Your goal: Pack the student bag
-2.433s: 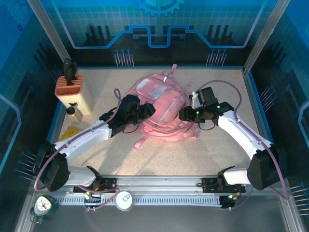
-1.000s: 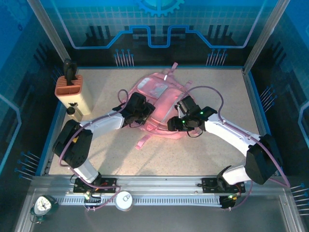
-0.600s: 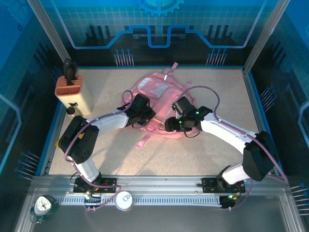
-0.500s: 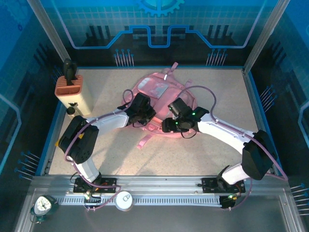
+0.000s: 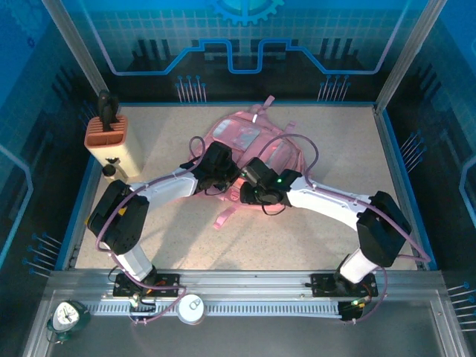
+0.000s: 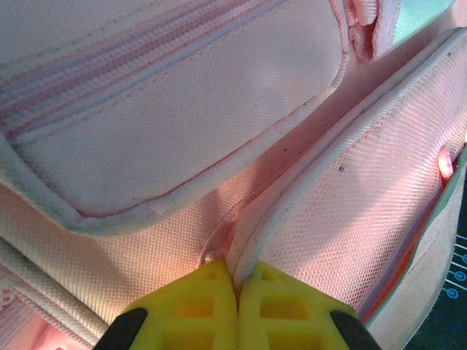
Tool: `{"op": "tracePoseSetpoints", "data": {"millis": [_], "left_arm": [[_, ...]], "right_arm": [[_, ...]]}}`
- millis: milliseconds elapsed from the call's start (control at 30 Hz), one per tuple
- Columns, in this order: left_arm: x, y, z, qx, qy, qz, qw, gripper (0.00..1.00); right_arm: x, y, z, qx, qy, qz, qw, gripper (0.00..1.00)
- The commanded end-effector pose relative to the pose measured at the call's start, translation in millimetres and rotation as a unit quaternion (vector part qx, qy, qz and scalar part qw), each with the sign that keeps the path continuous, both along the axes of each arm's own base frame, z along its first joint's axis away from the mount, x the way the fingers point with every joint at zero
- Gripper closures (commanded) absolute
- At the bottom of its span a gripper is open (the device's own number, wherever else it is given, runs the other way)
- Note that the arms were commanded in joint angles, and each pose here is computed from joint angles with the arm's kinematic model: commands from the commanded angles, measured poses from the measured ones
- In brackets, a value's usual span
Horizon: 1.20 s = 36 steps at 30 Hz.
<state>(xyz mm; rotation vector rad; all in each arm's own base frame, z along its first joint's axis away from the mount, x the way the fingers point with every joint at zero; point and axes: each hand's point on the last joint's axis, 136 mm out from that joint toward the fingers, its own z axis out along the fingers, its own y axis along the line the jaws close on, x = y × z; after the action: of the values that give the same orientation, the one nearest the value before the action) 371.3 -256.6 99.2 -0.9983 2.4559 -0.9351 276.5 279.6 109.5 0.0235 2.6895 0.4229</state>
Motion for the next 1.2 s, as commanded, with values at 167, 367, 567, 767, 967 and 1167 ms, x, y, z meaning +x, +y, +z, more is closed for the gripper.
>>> {"op": "tracePoseSetpoints", "data": {"millis": [167,367,567,767,967,1167], "left_arm": [[-2.6,-14.4,25.7,-0.036,-0.019,-0.01,0.999,1.0],[-2.4,-15.1,26.1,-0.037,-0.02,-0.009,0.999,1.0],[-4.7,-12.5,24.2,-0.035,-0.021,-0.007,0.999,1.0],[-4.2,-8.6,26.8,-0.03,-0.029,-0.008,0.999,1.0],[0.8,9.3,23.1,-0.01,-0.027,-0.007,1.0,1.0],[14.2,44.3,21.6,0.036,-0.032,-0.033,0.998,1.0]], "right_arm": [[23.3,13.2,-9.0,0.006,-0.017,-0.037,0.999,0.65],[40.8,21.0,-12.9,-0.013,-0.035,-0.038,0.999,0.73],[48.8,16.2,-20.3,-0.051,-0.044,-0.038,0.997,0.84],[41.0,10.9,-32.0,-0.062,-0.021,-0.042,0.997,0.94],[16.5,-11.6,-23.1,-0.117,-0.03,-0.009,0.993,1.0],[-10.2,-75.8,-18.6,-0.172,-0.035,-0.012,0.984,1.0]]}}
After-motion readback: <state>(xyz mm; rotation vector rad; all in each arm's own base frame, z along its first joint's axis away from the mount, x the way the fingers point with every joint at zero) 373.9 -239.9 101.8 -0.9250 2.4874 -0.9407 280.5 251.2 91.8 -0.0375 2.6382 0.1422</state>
